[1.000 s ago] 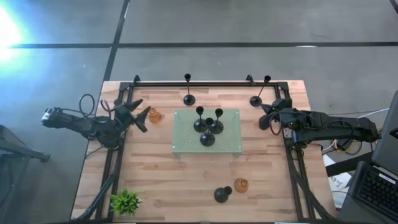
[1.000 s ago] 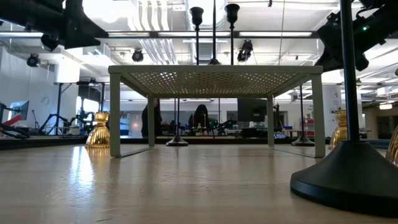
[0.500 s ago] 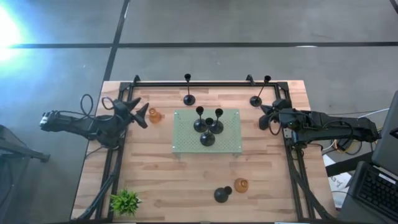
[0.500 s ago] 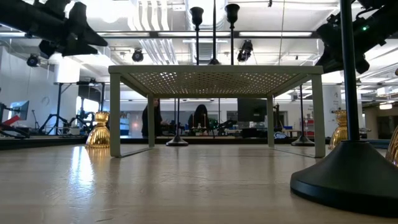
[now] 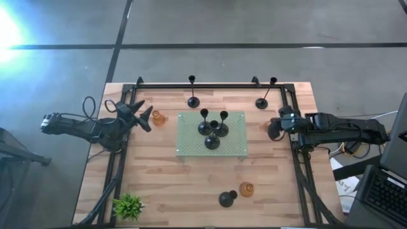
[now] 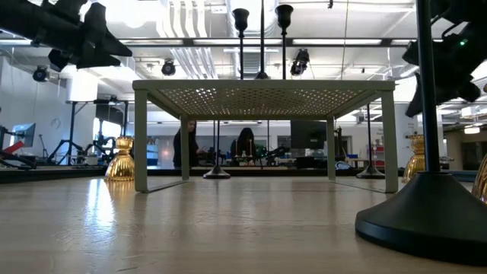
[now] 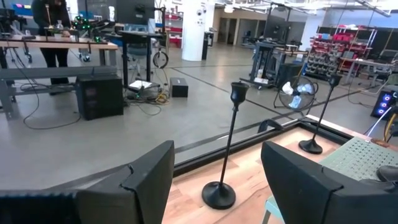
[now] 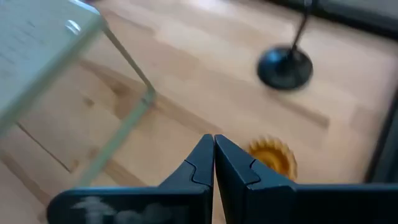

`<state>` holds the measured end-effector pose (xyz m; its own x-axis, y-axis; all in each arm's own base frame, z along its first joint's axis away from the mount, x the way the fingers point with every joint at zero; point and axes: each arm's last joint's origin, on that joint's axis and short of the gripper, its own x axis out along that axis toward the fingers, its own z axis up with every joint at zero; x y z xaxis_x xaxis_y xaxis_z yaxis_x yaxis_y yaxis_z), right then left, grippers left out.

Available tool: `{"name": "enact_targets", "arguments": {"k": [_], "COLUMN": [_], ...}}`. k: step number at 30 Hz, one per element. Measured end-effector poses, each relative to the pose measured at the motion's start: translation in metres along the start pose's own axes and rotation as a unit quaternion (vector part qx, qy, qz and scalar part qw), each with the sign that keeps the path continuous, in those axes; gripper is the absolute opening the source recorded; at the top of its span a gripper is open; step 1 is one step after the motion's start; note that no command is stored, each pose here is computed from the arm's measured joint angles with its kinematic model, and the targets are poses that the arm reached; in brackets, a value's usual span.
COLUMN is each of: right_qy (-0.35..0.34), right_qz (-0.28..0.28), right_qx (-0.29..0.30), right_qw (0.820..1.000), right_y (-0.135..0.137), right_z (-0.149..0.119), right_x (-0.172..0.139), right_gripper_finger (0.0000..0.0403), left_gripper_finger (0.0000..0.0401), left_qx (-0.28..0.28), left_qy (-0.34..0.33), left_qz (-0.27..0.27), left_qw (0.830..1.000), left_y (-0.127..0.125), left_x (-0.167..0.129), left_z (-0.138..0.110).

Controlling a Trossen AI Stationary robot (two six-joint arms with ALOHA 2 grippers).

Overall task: Pick & Place candle stick holders
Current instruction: Put the yellow glass on the shelf

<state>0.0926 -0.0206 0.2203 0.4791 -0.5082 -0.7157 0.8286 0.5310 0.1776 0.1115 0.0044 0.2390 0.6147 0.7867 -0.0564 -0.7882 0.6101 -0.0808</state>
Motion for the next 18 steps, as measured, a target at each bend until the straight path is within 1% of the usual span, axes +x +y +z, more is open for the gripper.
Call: {"name": "enact_targets", "arguments": {"k": [5, 10, 13, 18], "right_qy": [0.053, 0.071, 0.08, 0.107], "right_qz": [-0.047, -0.068, -0.08, -0.083], "right_qx": [0.023, 0.037, 0.035, 0.049], "right_qw": [0.997, 0.994, 0.993, 0.99], "right_y": [-0.003, 0.002, 0.004, 0.007], "right_z": [-0.009, -0.009, -0.01, -0.013], "right_x": [0.007, 0.014, 0.018, 0.022], "right_gripper_finger": [0.0008, 0.0008, 0.0008, 0.0008], "left_gripper_finger": [0.0245, 0.0245, 0.0245, 0.0245], "left_qx": [0.002, 0.012, 0.021, 0.02], "left_qy": [-0.002, -0.006, -0.006, -0.006], "left_qz": [0.0, -0.001, -0.001, -0.003], "left_qw": [1.0, 1.0, 1.0, 1.0], "left_y": [0.0, 0.0, 0.0, -0.001], "left_x": [0.0, 0.0, 0.0, 0.0], "left_z": [0.001, 0.002, 0.002, 0.002]}}
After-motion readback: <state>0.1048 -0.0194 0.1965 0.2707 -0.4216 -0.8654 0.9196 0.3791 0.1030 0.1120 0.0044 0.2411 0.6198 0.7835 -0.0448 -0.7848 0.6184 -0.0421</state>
